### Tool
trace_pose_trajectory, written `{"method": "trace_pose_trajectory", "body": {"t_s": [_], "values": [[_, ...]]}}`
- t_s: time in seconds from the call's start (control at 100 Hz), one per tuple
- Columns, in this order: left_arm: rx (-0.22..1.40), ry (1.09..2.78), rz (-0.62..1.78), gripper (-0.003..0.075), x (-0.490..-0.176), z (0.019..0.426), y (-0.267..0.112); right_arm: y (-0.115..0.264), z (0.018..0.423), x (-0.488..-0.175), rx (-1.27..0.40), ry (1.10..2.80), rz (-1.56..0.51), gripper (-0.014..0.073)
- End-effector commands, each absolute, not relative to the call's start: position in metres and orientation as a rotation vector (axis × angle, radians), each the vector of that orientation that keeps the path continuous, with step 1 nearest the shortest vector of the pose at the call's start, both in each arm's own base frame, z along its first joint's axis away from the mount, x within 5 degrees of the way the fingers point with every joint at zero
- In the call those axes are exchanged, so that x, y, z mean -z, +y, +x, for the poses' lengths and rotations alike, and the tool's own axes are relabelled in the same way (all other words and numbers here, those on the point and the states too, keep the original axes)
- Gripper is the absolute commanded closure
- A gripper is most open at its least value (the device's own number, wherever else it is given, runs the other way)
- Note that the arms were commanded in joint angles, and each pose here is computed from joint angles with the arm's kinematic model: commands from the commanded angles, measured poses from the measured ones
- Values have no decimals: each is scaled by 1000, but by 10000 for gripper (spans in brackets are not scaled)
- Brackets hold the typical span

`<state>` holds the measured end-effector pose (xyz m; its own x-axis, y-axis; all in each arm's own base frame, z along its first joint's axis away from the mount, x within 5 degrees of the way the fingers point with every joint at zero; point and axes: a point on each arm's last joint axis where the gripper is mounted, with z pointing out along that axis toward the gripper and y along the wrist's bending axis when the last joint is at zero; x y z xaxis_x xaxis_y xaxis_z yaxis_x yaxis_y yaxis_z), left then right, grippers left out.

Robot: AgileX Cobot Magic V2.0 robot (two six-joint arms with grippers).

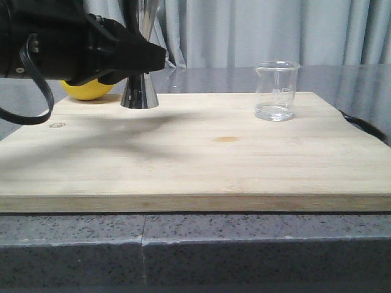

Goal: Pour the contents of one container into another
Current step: 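Move the held jigger back toward the lemon and lower it onto the board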

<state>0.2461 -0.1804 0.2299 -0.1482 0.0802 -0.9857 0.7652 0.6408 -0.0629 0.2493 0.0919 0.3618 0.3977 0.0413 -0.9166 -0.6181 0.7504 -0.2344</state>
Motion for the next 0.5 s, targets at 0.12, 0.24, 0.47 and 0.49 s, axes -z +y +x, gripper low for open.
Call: {"method": "trace_pose_trajectory", "body": {"t_s": [0.12, 0.24, 0.47, 0.49], "values": [[735, 1506, 661, 739, -257, 246, -181, 90, 241, -383, -455, 988, -593, -43], [727, 1519, 655, 739, -254, 246, -177, 90, 241, -383, -455, 988, -593, -43], [727, 1509, 623, 739, -250, 248, -166, 90, 241, -384, -456, 987, -593, -43], [727, 1509, 621, 739, -250, 248, -166, 90, 241, -384, -456, 987, -593, -43]]}}
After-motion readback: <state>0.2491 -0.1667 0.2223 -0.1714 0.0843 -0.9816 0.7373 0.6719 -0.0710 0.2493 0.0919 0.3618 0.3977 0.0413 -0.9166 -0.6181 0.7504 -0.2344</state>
